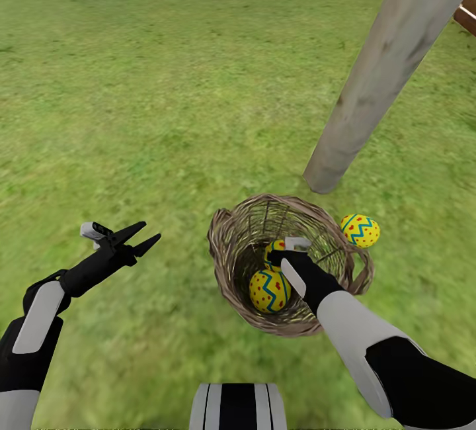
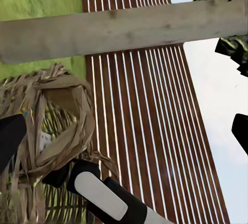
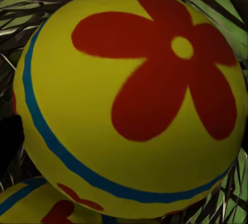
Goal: Take the three Easter eggs out of the wicker basket on the lawn in the garden, then place them on the lawn next to a single tree (choose any tree) so that all three eggs are next to the same tree and none are left in the basket.
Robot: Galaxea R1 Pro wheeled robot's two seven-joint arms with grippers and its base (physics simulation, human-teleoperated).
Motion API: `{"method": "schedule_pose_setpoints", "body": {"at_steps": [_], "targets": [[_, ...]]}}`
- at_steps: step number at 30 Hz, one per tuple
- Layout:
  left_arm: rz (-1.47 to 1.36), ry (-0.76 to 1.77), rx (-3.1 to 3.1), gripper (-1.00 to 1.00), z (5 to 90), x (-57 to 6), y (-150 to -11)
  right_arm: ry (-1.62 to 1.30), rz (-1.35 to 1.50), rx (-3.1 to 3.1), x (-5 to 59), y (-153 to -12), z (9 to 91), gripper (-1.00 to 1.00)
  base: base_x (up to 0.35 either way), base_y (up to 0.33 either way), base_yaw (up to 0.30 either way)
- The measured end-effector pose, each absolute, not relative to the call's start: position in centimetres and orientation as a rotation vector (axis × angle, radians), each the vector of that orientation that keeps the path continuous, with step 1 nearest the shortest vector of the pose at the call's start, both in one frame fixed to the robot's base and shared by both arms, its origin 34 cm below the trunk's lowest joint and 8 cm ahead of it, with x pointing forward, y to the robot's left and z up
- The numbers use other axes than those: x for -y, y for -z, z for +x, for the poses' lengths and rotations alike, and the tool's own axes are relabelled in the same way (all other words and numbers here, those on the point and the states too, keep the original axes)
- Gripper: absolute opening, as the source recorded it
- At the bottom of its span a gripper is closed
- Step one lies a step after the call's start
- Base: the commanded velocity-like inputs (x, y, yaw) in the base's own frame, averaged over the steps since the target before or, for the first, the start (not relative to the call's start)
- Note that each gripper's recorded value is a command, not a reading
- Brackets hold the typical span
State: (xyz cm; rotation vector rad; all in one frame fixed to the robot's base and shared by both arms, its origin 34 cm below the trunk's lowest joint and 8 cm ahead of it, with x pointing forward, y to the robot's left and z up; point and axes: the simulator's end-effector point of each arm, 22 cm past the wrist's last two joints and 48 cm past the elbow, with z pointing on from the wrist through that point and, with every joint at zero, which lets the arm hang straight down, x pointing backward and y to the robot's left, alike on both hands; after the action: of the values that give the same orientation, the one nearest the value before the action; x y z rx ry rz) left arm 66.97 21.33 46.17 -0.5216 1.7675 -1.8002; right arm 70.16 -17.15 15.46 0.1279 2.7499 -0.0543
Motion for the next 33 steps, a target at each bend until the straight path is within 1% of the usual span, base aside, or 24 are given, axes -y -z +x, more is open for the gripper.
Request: {"method": "schedule_pose_setpoints", "body": {"at_steps": [17, 24, 33], "targets": [[-0.552, 1.802, -1.782, 1.00, 66.9, -21.4, -44.8, 0.060, 0.123, -2.735, 17.0, -15.4, 70.9, -1.00, 0.000, 0.000, 0.000], [-0.529, 1.804, -1.770, 1.00, 66.9, -21.3, -46.2, 0.034, 0.154, -2.750, 16.9, -15.8, 70.2, -1.00, 0.000, 0.000, 0.000], [-0.491, 1.803, -1.748, 1.00, 67.0, -21.2, -48.4, 0.026, 0.161, -2.716, 16.8, -18.2, 71.3, -1.00, 0.000, 0.000, 0.000]]}}
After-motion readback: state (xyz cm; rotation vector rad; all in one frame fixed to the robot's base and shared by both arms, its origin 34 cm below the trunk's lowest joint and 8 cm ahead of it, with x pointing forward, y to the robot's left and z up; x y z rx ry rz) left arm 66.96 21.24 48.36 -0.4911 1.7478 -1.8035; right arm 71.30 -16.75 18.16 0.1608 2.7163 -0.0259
